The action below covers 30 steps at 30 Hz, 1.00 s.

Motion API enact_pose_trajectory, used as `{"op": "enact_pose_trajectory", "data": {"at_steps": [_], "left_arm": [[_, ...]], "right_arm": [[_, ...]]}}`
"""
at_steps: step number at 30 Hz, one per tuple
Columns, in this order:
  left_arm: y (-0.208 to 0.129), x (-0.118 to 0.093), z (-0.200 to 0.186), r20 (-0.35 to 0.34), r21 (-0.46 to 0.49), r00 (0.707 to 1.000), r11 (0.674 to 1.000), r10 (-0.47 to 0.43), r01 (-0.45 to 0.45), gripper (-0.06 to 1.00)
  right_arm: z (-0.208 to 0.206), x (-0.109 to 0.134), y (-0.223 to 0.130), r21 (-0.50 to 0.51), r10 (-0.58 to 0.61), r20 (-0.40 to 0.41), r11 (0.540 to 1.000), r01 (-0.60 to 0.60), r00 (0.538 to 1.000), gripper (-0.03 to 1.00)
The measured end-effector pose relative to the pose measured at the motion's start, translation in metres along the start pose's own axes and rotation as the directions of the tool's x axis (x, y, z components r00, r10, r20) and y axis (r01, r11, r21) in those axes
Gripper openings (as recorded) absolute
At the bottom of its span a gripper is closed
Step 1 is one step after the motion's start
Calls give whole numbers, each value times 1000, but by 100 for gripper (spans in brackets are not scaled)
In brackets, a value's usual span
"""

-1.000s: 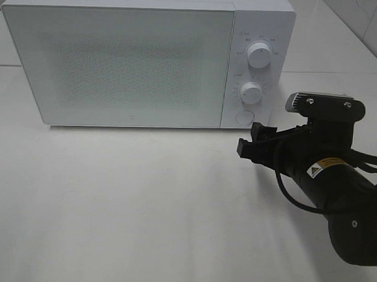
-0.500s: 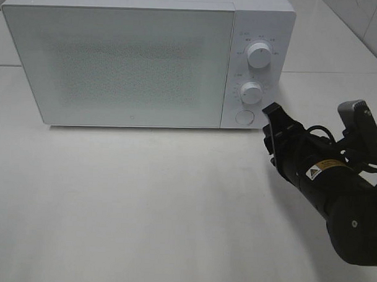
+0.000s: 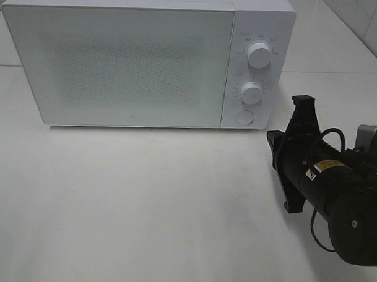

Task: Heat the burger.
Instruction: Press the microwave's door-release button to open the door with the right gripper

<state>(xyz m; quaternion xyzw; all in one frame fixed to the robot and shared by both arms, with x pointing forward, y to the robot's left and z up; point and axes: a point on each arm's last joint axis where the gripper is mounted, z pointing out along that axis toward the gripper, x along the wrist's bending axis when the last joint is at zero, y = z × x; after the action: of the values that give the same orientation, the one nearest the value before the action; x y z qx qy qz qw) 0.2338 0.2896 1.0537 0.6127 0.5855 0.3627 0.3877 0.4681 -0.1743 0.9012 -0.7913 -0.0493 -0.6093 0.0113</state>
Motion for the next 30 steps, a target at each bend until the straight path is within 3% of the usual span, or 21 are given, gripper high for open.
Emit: {"op": "enact_pose_trajectory", "data": {"at_steps": [13, 18, 30], "left_arm": [[0, 0, 0, 0, 0, 1000, 1000, 0, 0, 99], [0, 0, 0, 0, 0, 1000, 1000, 0, 0, 99], [0, 0, 0, 0, 0, 1000, 1000, 0, 0, 99]], "right_arm": [[18, 12, -17, 33, 40, -11, 999, -40, 999, 2], [32, -2, -26, 41, 60, 27, 997, -61, 998, 2], [63, -2, -23, 16, 105, 35, 994, -105, 994, 2]]}}
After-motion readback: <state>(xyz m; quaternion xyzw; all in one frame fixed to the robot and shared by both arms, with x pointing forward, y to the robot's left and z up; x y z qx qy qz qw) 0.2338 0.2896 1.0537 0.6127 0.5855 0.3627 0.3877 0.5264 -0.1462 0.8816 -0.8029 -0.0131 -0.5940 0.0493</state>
